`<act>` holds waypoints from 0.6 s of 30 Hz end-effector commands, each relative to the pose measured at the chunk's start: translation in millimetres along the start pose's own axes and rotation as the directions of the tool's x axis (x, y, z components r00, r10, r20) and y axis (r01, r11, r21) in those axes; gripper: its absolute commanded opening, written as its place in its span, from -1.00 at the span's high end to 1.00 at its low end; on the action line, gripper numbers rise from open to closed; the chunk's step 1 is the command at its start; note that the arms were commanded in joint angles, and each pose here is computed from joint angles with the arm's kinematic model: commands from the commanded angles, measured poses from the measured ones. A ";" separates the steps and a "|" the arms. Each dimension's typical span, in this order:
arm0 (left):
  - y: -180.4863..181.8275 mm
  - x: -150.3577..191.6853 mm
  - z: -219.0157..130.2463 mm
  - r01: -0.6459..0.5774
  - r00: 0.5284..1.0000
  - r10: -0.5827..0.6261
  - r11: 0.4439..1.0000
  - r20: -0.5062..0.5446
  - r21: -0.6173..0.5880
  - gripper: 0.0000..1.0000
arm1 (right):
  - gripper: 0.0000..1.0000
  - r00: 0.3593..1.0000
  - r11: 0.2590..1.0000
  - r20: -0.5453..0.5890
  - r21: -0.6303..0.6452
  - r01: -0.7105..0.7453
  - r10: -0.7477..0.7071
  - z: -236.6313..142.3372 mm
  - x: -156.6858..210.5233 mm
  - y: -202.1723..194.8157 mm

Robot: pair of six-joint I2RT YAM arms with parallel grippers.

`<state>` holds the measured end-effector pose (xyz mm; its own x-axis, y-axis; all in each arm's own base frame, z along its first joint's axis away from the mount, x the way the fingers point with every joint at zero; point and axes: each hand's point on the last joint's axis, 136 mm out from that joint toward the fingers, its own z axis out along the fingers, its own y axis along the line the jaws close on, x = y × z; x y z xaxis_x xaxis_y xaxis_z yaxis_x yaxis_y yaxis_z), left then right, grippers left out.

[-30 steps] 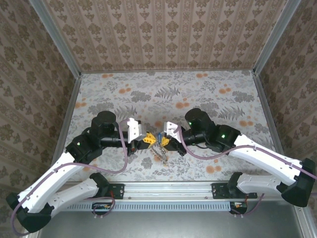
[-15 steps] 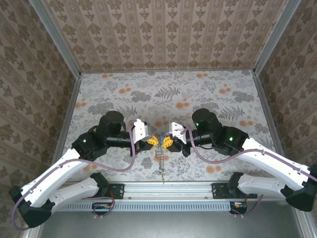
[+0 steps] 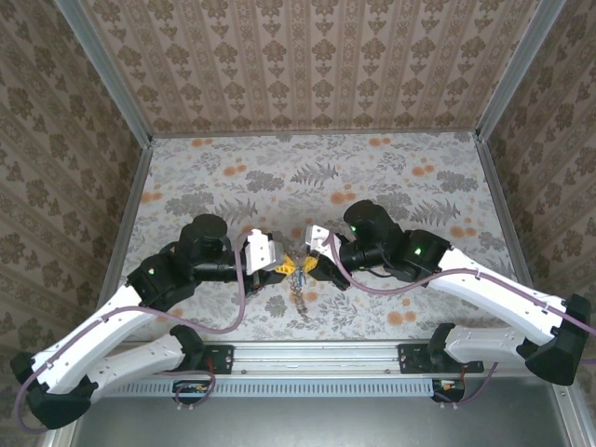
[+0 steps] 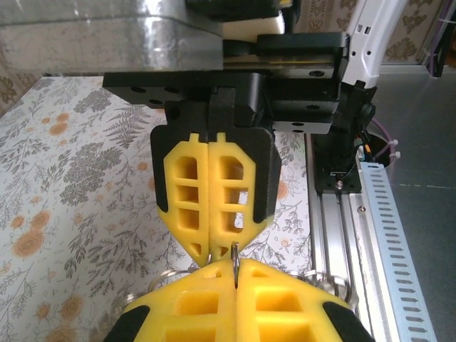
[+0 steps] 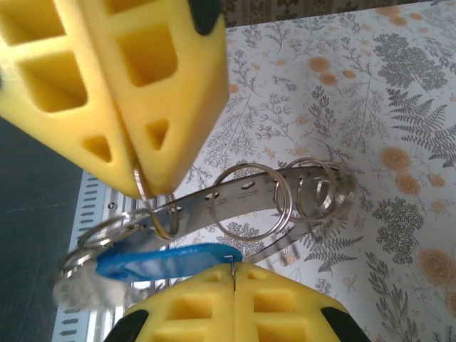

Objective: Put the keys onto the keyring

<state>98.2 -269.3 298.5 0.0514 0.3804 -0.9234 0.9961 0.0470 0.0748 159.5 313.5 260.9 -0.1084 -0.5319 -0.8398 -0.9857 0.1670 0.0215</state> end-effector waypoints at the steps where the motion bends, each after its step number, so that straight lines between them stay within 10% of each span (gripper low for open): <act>1: 2.4 -9.1 -2.5 -0.032 0.999 0.032 0.999 0.002 -0.016 1.00 | 1.00 0.999 1.000 0.050 -0.018 0.019 -0.018 -13.5 -17.1 9.3; 18: 15.2 -4.8 -6.7 -0.042 0.999 0.038 0.993 -0.036 -0.109 1.00 | 1.00 0.998 0.974 0.023 0.221 0.060 -0.066 -31.2 -14.0 -24.0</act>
<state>110.0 -268.7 278.1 0.0168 0.4664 -0.8844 0.9922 0.1016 0.0724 165.1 296.0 298.3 -0.0287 -0.4654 -0.8847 -0.9638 0.2476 -0.0990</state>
